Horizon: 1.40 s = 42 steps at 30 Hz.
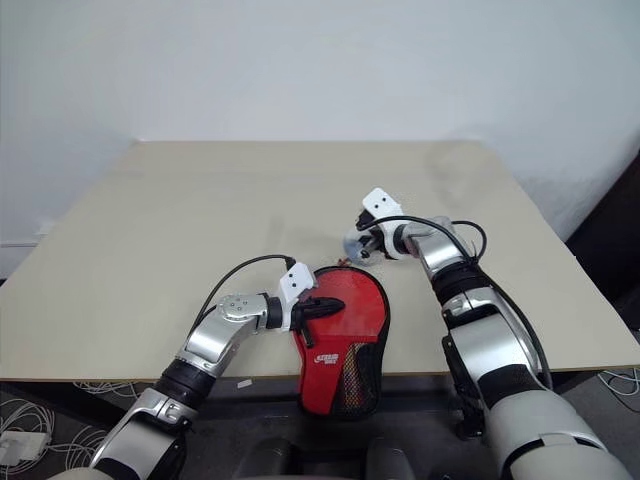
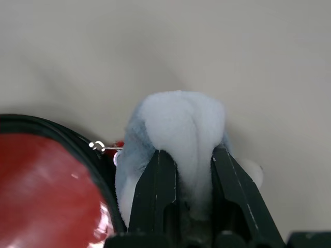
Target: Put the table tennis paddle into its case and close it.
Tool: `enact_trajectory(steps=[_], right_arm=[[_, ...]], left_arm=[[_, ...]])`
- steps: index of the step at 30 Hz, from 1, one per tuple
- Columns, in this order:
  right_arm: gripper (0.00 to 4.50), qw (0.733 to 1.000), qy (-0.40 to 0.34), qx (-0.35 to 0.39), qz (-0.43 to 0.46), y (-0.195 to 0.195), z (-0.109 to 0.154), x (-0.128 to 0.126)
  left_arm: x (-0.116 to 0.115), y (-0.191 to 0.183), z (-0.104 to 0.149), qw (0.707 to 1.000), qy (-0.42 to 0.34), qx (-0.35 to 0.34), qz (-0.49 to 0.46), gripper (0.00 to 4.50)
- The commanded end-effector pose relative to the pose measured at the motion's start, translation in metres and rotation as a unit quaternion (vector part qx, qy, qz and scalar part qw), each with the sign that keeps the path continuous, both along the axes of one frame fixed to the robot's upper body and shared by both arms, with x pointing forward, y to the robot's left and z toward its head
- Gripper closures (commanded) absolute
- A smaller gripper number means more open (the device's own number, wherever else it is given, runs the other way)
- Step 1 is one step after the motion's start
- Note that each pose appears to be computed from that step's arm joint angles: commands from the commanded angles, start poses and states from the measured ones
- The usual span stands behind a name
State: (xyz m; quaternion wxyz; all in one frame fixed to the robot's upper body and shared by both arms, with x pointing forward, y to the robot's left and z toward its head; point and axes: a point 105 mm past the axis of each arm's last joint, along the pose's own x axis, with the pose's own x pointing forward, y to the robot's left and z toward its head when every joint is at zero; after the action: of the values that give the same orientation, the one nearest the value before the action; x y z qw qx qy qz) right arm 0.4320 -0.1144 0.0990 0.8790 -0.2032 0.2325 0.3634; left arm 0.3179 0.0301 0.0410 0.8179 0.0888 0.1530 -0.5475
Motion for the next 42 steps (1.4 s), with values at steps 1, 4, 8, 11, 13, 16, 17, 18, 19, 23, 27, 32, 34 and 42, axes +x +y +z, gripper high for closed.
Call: enact_trajectory(steps=[1,4,8,11,13,16,17,18,19,23,27,32,34,42], right_arm=[[4.22,0.999,-0.044,-0.011,-0.018,-0.023,0.028,0.01],[4.22,0.998,-0.044,-0.019,-0.031,-0.041,0.029,0.009],[4.22,0.998,-0.041,-0.024,-0.047,-0.066,0.029,0.003],[4.22,0.998,-0.036,-0.03,-0.044,-0.082,0.028,-0.009],[4.22,0.998,-0.032,-0.035,-0.037,-0.091,0.027,-0.02],[4.22,0.998,-0.027,-0.04,-0.036,-0.104,0.029,-0.04],[4.22,0.998,-0.026,-0.04,-0.036,-0.107,0.031,-0.047],[4.22,0.998,-0.024,-0.038,-0.037,-0.11,0.032,-0.053],[4.22,0.998,-0.022,-0.038,-0.036,-0.112,0.032,-0.061],[4.22,0.999,-0.008,-0.036,-0.015,-0.111,0.033,-0.092],[4.22,1.0,0.006,-0.025,0.014,-0.105,0.038,-0.12],[4.22,0.998,0.027,-0.019,0.053,-0.098,0.043,-0.148],[4.22,0.997,0.037,-0.019,0.07,-0.096,0.043,-0.158],[4.22,0.99,0.068,-0.018,0.121,-0.087,0.042,-0.181]], left_arm=[[-0.008,0.008,-0.025,0.998,0.042,0.042,0.003,4.5],[-0.007,0.01,-0.029,0.998,0.043,0.052,0.003,4.5],[-0.008,0.01,-0.03,0.998,0.045,0.053,0.003,4.5],[-0.009,0.009,-0.031,0.997,0.046,0.054,0.0,4.5],[-0.009,0.009,-0.03,0.997,0.047,0.055,-0.003,4.5],[-0.009,0.008,-0.03,0.997,0.047,0.056,-0.007,4.5],[-0.008,0.008,-0.029,0.997,0.047,0.056,-0.008,4.5],[-0.008,0.007,-0.029,0.997,0.047,0.056,-0.009,4.5],[-0.008,0.007,-0.028,0.997,0.047,0.055,-0.011,4.5],[-0.008,0.005,-0.027,0.997,0.046,0.057,-0.019,4.5],[-0.008,0.005,-0.027,0.997,0.047,0.058,-0.025,4.5],[-0.007,0.004,-0.027,0.997,0.047,0.06,-0.029,4.5],[-0.007,0.004,-0.027,0.997,0.047,0.06,-0.03,4.5],[-0.006,0.003,-0.028,0.997,0.046,0.06,-0.034,4.5]])
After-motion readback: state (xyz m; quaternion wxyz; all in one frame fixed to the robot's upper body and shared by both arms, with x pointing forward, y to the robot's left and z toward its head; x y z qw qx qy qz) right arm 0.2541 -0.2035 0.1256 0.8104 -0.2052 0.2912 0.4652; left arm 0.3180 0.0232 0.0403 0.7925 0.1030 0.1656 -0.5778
